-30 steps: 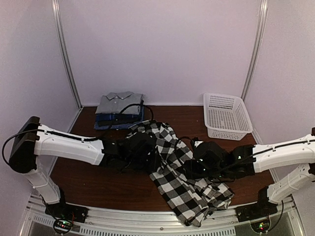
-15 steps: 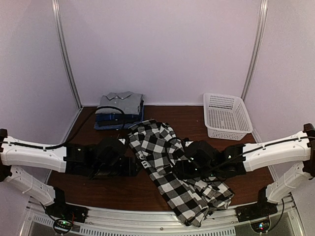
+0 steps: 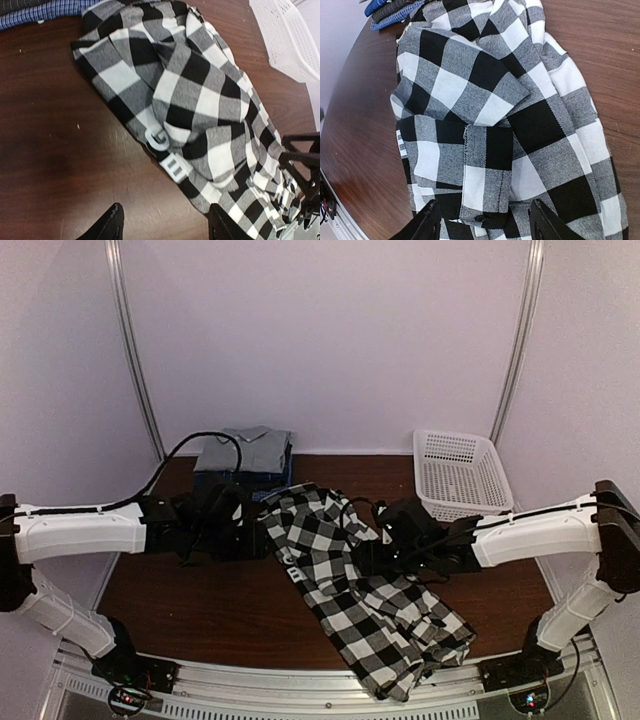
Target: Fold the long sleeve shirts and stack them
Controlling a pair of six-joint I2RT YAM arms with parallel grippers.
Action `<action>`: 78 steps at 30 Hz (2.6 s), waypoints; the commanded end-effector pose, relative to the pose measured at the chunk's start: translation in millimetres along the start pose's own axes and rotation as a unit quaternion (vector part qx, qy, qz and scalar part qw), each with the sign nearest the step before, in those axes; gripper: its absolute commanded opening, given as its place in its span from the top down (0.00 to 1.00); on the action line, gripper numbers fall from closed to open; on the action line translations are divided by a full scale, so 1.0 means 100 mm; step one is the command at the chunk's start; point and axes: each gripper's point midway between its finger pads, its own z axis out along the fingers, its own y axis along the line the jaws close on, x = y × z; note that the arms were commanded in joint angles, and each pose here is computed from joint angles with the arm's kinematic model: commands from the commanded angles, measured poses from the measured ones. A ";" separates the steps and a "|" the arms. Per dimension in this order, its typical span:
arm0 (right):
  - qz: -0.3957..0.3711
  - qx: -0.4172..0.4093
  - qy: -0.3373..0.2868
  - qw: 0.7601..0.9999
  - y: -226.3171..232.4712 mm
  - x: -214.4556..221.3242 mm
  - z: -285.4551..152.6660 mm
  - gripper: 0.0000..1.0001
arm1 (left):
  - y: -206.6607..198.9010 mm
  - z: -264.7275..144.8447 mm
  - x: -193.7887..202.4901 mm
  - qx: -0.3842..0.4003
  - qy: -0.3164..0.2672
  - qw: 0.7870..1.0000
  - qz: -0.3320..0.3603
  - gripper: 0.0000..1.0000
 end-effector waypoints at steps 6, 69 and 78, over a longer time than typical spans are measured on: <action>-0.011 -0.048 0.025 0.998 0.01 0.11 0.32 0.41 | -0.32 0.40 -0.63 0.054 -0.024 0.997 0.051 0.42; -0.188 0.218 -0.196 0.937 -0.05 -2.82 -0.56 1.00 | -0.34 0.93 -1.33 0.081 -0.023 0.996 -0.021 0.59; -0.202 0.156 -0.193 0.947 0.12 -2.71 -0.62 1.00 | -0.29 1.21 -0.94 0.108 0.024 0.993 -0.034 0.69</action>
